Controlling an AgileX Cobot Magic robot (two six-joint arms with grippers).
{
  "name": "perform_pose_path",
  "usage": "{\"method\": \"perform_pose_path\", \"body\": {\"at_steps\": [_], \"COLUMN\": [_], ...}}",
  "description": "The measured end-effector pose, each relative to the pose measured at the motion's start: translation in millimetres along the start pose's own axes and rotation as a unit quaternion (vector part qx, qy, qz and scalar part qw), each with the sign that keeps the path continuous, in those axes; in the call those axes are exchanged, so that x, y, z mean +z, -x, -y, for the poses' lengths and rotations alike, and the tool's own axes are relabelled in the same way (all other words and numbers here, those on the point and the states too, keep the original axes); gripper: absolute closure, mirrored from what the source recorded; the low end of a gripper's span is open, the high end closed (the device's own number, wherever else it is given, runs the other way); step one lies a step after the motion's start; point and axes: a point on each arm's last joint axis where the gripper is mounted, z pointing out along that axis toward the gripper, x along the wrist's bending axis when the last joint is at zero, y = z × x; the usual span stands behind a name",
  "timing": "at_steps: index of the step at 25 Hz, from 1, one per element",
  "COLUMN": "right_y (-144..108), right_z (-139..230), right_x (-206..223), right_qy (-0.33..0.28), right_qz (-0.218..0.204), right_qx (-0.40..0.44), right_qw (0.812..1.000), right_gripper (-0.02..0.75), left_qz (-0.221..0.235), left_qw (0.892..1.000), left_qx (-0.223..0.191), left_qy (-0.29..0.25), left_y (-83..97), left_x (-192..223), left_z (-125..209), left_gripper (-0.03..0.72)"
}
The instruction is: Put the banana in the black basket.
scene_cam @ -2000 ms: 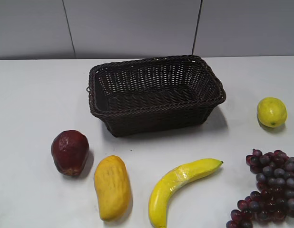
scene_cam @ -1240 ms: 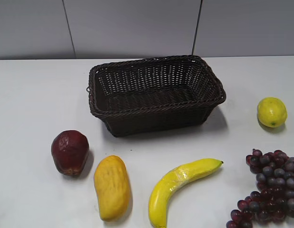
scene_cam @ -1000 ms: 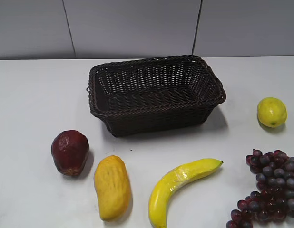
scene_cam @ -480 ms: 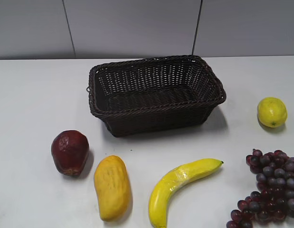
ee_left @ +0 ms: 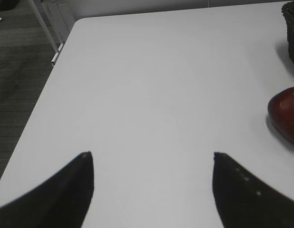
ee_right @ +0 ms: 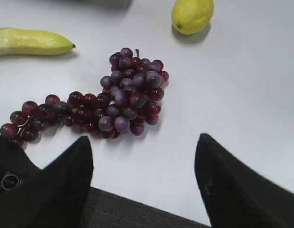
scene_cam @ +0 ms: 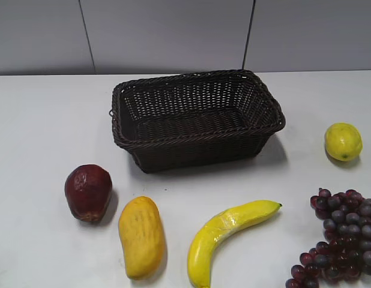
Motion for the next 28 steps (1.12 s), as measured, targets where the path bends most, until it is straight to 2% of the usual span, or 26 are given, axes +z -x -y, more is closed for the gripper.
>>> {"method": "perform_pose_path", "body": {"at_steps": [6, 13, 18, 21, 24, 28], "right_y": [0, -2, -13, -19, -25, -41], "right_z": [-31, -61, -68, -68, -67, -71], "right_x": [31, 78, 111, 130, 146, 165], "right_qy": [-0.056, -0.089, -0.064, -0.055, -0.055, -0.055], "right_qz": [-0.050, -0.119, -0.210, -0.259, -0.288, -0.299], "right_qx": [-0.069, -0.179, -0.294, -0.327, -0.352, -0.398], "right_qw": [0.995, 0.973, 0.930, 0.907, 0.889, 0.866], "right_gripper": [0.226, 0.237, 0.237, 0.237, 0.237, 0.237], "left_qz": [0.000, 0.000, 0.000, 0.000, 0.000, 0.000], "left_qw": [1.000, 1.000, 1.000, 1.000, 1.000, 1.000], "left_qx": [0.000, 0.000, 0.000, 0.000, 0.000, 0.000], "left_qy": [0.000, 0.000, 0.000, 0.000, 0.000, 0.000], "left_y": [0.0, 0.0, 0.0, 0.0, 0.0, 0.0], "left_x": [0, 0, 0, 0, 0, 0], "left_z": [0, 0, 0, 0, 0, 0], "left_gripper": [0.111, 0.111, 0.111, 0.111, 0.111, 0.111]}}
